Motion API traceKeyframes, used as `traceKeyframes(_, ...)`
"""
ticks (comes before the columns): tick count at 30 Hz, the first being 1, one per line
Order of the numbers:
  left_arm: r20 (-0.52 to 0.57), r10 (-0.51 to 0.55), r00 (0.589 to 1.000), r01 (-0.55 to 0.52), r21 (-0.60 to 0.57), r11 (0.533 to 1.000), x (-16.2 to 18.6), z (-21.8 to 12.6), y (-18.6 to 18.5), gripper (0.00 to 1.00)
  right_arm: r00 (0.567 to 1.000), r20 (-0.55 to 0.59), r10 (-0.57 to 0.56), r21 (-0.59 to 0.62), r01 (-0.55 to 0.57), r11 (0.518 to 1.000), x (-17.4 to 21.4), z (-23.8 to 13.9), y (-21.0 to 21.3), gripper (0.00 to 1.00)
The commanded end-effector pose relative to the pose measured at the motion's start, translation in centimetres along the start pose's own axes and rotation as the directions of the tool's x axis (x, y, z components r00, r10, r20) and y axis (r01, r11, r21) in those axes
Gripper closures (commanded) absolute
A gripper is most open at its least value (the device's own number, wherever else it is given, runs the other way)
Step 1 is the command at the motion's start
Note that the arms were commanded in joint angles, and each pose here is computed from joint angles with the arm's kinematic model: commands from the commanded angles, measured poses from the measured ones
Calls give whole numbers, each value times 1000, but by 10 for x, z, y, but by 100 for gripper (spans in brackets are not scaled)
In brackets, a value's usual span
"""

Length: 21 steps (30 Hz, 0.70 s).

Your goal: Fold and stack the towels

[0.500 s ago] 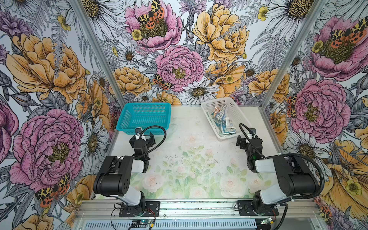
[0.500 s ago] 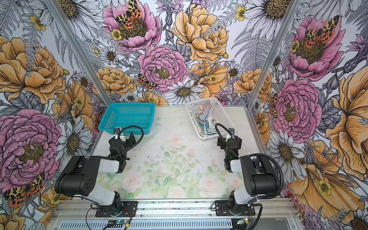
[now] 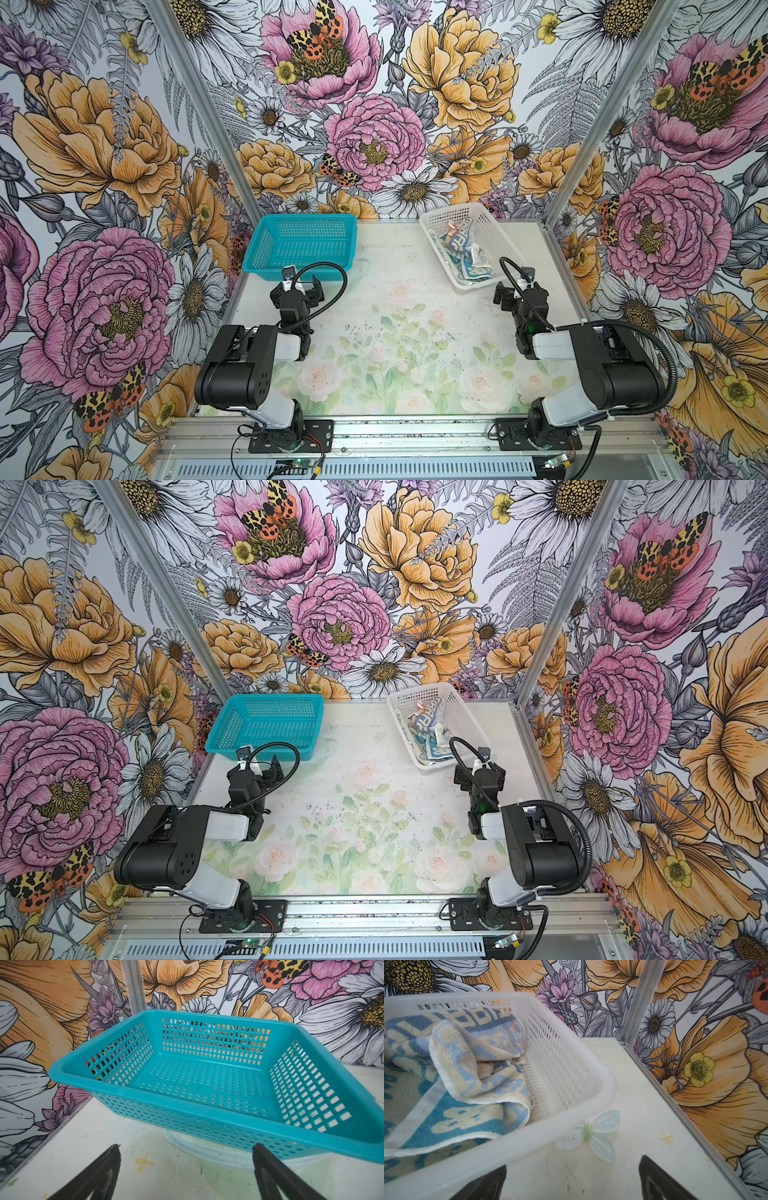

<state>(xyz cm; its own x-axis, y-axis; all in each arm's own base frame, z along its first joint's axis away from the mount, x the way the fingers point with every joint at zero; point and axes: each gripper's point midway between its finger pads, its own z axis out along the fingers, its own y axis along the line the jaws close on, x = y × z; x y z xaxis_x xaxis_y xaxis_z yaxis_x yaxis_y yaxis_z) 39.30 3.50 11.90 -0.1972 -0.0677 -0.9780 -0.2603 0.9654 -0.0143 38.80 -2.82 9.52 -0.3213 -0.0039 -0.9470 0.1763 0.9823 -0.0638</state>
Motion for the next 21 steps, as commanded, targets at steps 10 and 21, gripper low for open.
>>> traceKeyframes(10,44,-1,999,0,13,1000,-13,4,-2,1,998,64,19,-7,-19,1000,-22,5,0,0)
traceKeyframes(21,129,-24,991,29,-35,999,-19,-16,8,1,994,103,40,62,-46,997,-30,-6,-12,0)
